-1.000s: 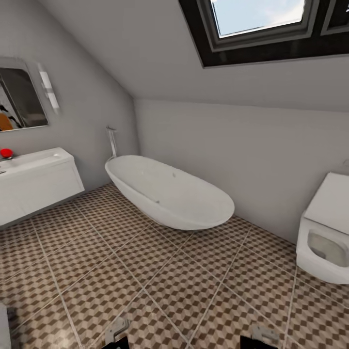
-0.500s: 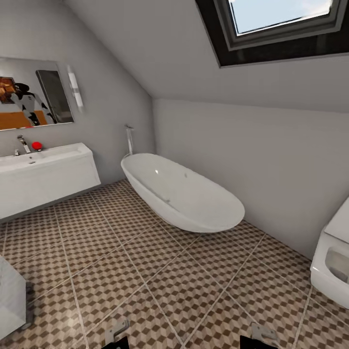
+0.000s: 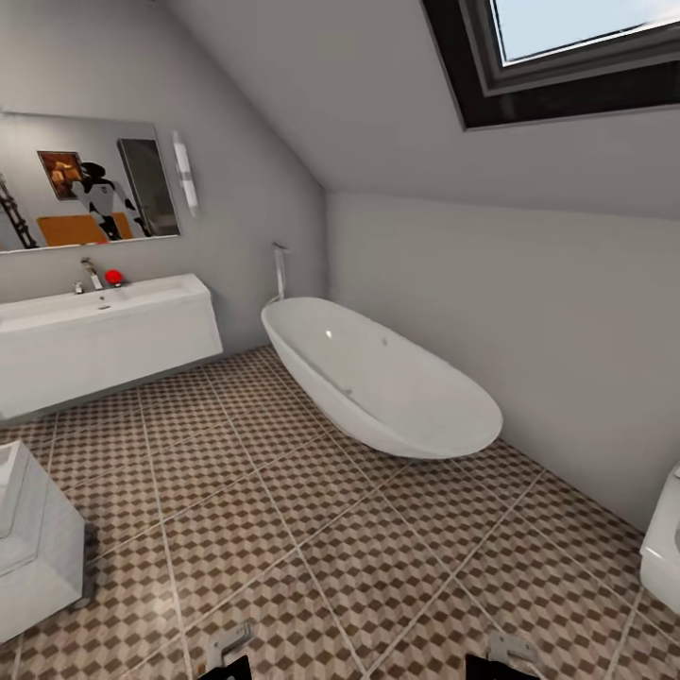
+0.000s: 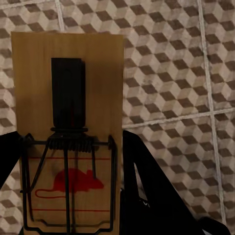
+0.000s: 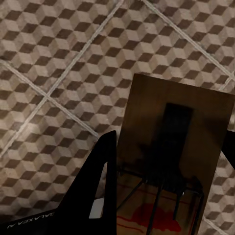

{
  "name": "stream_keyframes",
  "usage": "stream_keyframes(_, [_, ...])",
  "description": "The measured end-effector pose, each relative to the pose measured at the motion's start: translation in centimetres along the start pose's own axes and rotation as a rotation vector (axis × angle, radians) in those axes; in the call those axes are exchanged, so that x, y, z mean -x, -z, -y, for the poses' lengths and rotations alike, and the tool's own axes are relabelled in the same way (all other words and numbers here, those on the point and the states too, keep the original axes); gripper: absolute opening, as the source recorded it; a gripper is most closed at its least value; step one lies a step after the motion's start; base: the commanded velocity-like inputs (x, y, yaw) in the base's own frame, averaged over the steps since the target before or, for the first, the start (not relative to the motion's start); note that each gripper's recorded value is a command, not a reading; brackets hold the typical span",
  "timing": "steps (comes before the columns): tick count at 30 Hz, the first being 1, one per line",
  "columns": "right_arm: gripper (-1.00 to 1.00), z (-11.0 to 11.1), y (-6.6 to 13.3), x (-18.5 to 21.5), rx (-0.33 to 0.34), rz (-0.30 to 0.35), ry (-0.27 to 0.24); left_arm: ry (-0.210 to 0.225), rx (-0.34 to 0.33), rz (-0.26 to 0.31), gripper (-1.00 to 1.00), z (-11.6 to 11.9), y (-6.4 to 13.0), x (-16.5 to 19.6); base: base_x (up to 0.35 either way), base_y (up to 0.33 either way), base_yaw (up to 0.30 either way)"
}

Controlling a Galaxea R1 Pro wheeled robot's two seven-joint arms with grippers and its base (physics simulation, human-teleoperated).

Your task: Take the four mousetraps from the cabinet in the bathroom and place them on the bathroom floor. Make sure all four end up on the same floor surface, and ensure that at least two of them are either under or directly next to the same bathroom sink.

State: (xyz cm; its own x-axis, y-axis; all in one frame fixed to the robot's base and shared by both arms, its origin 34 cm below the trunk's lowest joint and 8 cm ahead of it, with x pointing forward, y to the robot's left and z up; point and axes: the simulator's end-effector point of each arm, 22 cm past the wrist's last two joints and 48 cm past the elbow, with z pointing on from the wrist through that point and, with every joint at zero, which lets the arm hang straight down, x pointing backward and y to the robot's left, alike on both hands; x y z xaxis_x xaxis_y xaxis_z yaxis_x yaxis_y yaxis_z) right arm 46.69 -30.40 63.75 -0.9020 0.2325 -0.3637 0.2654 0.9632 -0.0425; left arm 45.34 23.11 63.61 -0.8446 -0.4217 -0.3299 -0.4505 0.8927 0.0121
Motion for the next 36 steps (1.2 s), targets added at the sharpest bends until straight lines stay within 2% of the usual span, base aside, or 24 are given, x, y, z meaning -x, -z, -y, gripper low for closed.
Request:
stream_keyframes(17, [-1.0, -0.04, 0.0, -0.01, 0.001, 0.0, 0.0, 0.0, 0.0, -0.003, -1.0, -0.03, 0.0, -0.21, 0.0, -0.014, 0.272])
stream_keyframes(26, [-1.0, -0.17, -0.01, -0.1, 0.004, -0.002, 0.002, -0.001, 0.001, -0.005, -1.0, -0.06, -0.02, -0.33, 0.057, -0.261, 0.146])
stream_keyframes(36, [-1.0, -0.51, -0.06, -0.4, 0.007, -0.007, 0.003, -0.001, 0.003, -0.009, -1.0, -0.13, -0.1, -0.52, 0.23, -0.24, 0.256])
